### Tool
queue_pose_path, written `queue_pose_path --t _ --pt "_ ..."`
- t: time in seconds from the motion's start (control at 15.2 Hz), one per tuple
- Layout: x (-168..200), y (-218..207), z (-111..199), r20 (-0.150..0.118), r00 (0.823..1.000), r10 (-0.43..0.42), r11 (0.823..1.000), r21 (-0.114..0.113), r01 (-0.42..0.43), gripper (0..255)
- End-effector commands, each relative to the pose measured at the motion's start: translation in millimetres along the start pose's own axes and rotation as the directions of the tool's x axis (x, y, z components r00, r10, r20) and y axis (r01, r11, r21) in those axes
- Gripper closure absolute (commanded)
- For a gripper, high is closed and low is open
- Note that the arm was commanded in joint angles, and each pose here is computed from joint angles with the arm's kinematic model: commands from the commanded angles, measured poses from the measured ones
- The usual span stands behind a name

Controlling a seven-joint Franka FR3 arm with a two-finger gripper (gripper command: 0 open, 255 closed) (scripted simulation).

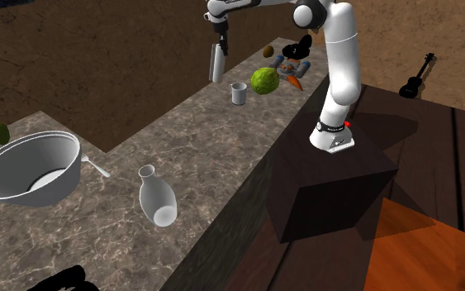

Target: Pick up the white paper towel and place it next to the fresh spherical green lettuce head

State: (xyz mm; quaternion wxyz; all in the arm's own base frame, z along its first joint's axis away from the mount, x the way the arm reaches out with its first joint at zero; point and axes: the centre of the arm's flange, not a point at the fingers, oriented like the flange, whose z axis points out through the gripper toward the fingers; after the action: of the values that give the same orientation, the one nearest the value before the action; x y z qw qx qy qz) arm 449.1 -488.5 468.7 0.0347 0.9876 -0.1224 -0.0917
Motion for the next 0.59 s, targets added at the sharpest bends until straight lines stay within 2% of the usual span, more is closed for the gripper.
queue_pose_path --t 0.0,0.53 --pt "2 0 11 0.0 1.0 0.0 1.0 0.0 0.0 255" --pt "8 -4 48 0.0 1.0 0.0 1.0 0.0 0.0 255"
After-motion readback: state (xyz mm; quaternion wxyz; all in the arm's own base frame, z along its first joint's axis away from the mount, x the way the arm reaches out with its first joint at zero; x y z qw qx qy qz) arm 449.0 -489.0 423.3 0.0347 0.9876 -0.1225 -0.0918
